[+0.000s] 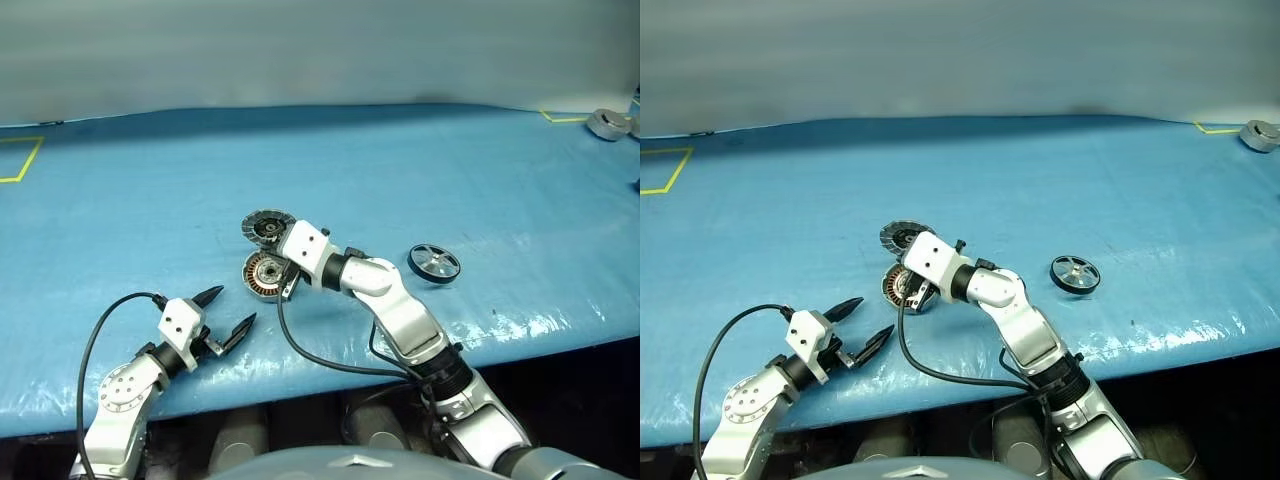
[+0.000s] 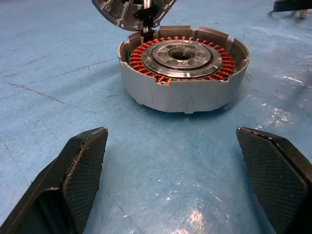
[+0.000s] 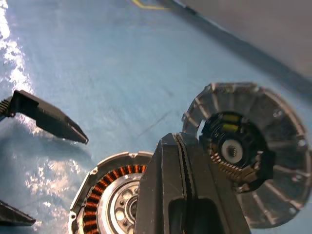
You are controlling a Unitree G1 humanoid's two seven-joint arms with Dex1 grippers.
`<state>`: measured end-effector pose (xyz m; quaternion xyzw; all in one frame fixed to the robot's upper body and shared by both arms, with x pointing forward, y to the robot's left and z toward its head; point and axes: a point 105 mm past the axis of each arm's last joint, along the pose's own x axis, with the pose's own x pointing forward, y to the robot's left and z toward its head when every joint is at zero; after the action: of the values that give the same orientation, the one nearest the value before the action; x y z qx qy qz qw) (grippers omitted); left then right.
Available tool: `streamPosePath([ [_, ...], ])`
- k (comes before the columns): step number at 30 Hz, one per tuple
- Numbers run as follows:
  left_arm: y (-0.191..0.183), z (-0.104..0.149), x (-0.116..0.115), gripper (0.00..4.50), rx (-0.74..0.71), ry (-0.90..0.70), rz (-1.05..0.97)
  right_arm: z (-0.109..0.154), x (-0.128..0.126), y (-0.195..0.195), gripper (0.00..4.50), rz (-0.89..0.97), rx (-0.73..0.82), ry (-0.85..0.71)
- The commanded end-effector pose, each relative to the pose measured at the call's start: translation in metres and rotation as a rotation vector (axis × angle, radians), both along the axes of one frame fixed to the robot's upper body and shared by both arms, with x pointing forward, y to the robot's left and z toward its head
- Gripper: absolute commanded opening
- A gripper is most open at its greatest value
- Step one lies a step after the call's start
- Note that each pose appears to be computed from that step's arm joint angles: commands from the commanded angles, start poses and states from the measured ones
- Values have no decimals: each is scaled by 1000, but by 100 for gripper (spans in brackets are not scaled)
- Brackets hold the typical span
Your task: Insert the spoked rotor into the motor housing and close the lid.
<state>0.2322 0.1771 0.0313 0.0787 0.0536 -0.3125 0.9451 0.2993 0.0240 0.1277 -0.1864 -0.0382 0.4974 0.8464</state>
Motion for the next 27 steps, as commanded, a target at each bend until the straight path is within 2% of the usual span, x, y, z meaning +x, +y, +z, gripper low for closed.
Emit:
streamPosePath([
  [1, -3, 4, 2, 450, -3, -25, -17, 19, -1, -16, 2, -30, 46, -48],
  [9, -8, 8, 6, 450, -14, -38, -63, 0, 13, -105, 2, -267, -165, -9],
  [15, -11, 16, 8, 450, -14, -55, -127, 15, 20, -186, 2, -506, -262, -9],
  [18, -11, 19, 10, 450, -13, -62, -137, 10, 20, -207, 62, -581, -316, 25],
  [22, -10, 20, 9, 450, -8, -62, -143, 9, 19, -227, 189, -664, -312, 54],
  [27, -9, 17, 6, 450, -6, -53, -140, 6, 7, -251, 189, -686, -365, 119],
])
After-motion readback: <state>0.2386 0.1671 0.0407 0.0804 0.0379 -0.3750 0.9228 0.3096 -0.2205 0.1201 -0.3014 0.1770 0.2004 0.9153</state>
